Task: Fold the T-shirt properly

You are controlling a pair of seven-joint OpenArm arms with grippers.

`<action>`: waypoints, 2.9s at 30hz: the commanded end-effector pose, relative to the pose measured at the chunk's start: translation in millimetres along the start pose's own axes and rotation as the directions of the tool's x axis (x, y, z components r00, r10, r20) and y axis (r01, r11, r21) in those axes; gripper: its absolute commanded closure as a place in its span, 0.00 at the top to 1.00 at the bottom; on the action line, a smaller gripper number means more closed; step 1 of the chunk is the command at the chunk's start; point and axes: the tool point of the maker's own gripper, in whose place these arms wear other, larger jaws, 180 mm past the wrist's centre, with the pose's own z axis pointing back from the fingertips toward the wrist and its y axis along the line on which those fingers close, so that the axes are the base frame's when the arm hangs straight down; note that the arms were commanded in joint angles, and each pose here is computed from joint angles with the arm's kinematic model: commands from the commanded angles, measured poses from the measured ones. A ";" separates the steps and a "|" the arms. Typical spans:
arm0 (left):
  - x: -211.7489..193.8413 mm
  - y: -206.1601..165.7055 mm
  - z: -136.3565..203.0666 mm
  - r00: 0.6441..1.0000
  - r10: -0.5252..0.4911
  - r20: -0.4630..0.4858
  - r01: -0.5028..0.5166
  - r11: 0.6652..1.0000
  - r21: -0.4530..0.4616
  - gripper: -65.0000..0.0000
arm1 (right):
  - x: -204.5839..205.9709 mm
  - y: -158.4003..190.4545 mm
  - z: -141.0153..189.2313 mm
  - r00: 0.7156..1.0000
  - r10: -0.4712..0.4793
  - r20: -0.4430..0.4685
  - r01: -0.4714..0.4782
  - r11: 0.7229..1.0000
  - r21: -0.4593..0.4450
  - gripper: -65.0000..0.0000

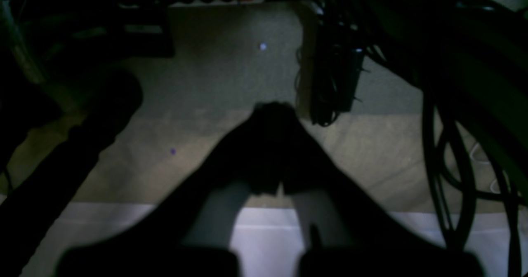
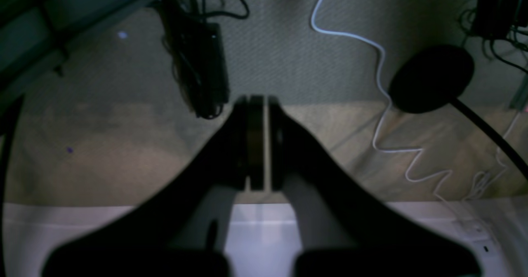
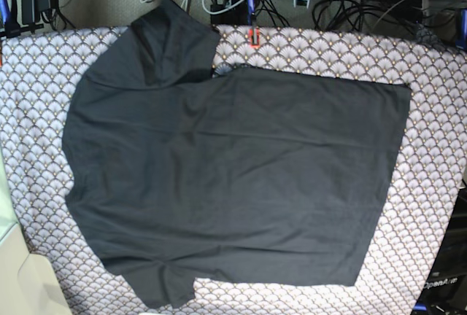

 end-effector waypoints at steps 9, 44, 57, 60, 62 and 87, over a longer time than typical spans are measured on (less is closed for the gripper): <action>2.6 2.7 0.0 1.000 -0.004 0.005 0.004 1.000 0.005 0.00 | -2.2 -2.8 0.2 1.000 -0.004 0.001 0.004 1.000 0.001 0.00; 0.9 -2.6 0.0 1.000 -0.008 0.004 0.008 1.000 -0.007 0.00 | -1.4 -3.8 0.2 1.000 -0.004 0.007 0.004 1.000 0.000 0.00; -60.7 6.7 56.2 0.853 -0.012 0.522 0.012 1.000 0.003 0.00 | -49.3 -56.5 53.9 0.876 0.061 0.478 -0.025 0.996 -0.082 0.00; -71.7 5.9 81.5 0.780 -0.012 0.626 0.014 1.000 0.002 0.00 | -63.9 -58.9 74.4 0.828 0.078 0.555 -0.036 0.996 -0.087 0.00; -78.3 5.1 94.5 0.744 -0.011 0.668 0.014 1.000 0.000 0.00 | -73.2 -64.0 91.4 0.788 0.095 0.609 -0.046 0.994 -0.096 0.00; -74.1 7.7 227.7 0.426 0.049 0.903 -0.069 0.997 -0.022 0.00 | -53.1 -68.7 234.2 0.397 0.157 0.904 -0.082 0.987 -0.135 0.00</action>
